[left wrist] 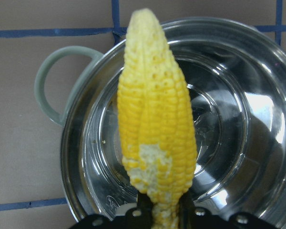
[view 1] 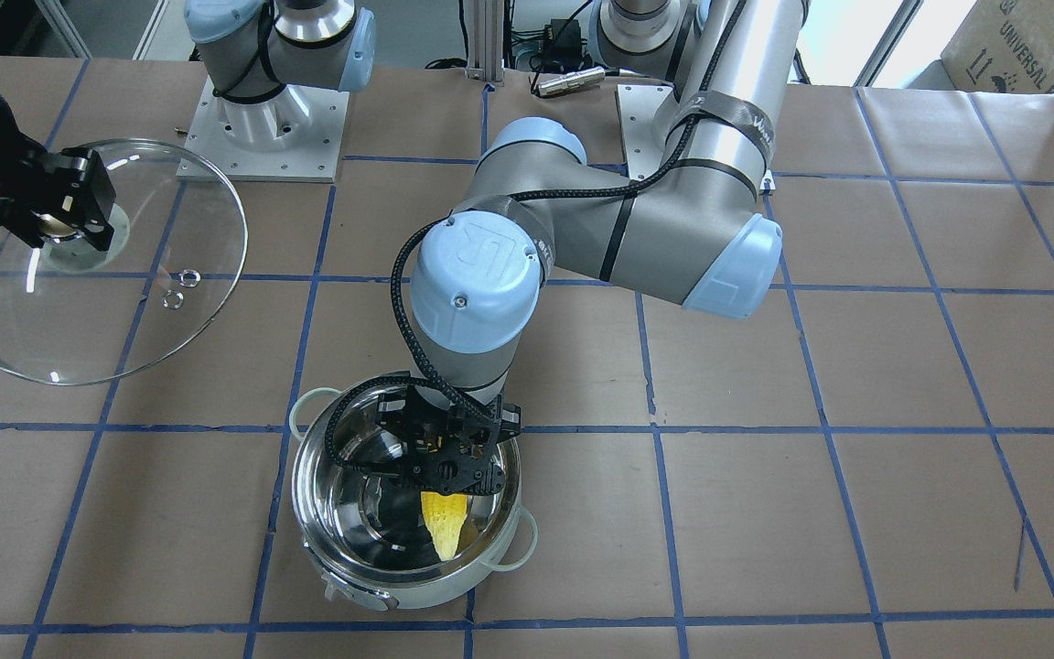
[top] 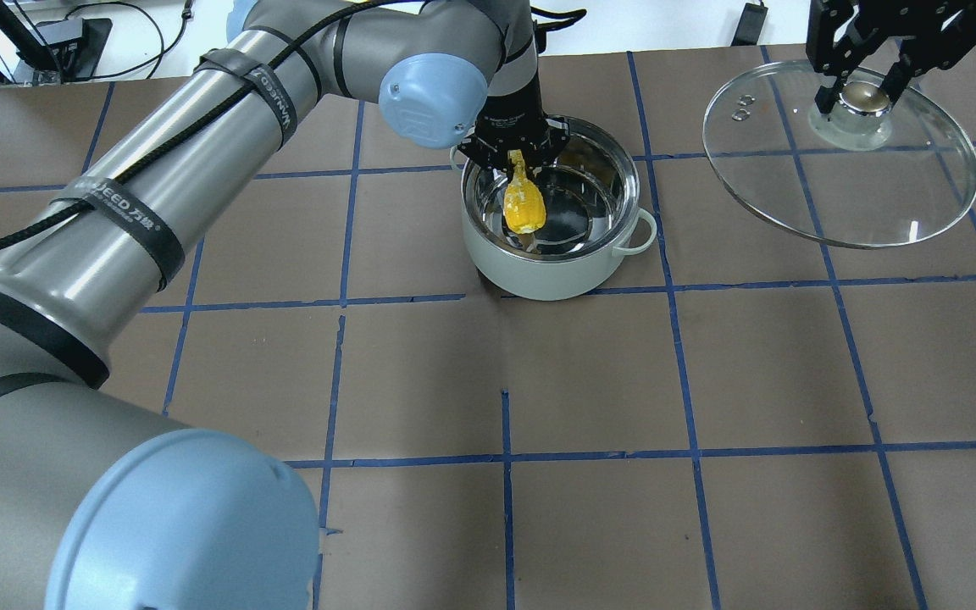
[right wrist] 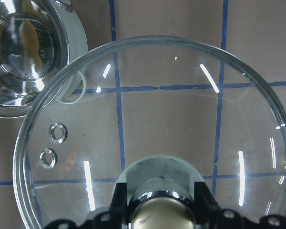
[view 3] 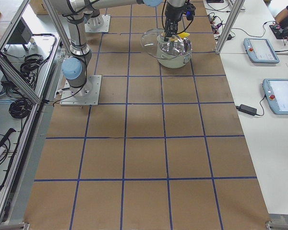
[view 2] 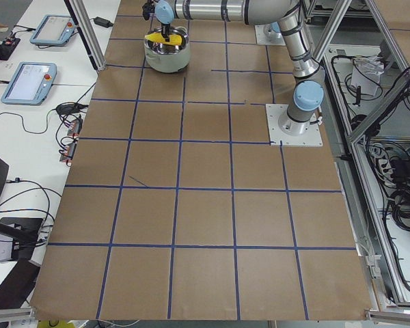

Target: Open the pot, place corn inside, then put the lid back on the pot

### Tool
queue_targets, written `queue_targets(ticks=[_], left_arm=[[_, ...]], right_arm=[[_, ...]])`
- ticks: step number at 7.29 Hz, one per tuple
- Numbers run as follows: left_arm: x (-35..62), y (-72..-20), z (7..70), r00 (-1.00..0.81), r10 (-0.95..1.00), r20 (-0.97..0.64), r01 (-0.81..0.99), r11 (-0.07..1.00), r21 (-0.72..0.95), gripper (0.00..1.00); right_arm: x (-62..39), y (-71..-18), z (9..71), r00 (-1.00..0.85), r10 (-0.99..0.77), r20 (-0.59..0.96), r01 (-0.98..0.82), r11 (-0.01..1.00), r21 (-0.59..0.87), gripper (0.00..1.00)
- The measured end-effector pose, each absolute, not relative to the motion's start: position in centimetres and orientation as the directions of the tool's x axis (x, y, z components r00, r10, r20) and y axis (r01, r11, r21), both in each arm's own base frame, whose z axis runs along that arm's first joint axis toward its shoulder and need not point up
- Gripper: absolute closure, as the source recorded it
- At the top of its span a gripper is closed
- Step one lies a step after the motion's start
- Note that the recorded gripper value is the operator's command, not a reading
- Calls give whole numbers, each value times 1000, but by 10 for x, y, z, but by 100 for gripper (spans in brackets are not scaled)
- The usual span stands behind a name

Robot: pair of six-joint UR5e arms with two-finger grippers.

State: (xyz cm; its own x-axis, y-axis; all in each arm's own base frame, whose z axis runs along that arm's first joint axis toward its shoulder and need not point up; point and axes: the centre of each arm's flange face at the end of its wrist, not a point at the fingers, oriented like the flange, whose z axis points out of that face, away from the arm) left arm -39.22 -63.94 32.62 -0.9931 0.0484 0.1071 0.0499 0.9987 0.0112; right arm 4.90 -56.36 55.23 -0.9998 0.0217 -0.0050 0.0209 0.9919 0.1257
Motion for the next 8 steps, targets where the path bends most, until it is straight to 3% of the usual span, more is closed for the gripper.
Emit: queue_targets(ticks=[4, 8], left_arm=[[-398, -637, 325, -994, 74, 75, 74, 997, -8, 0], [-311, -640, 395, -993, 100, 68, 99, 995, -21, 0]], right_arm=[[47, -563, 552, -1000, 16, -3, 15, 992, 127, 64], [79, -562, 560, -1000, 3, -5, 3, 995, 97, 64]])
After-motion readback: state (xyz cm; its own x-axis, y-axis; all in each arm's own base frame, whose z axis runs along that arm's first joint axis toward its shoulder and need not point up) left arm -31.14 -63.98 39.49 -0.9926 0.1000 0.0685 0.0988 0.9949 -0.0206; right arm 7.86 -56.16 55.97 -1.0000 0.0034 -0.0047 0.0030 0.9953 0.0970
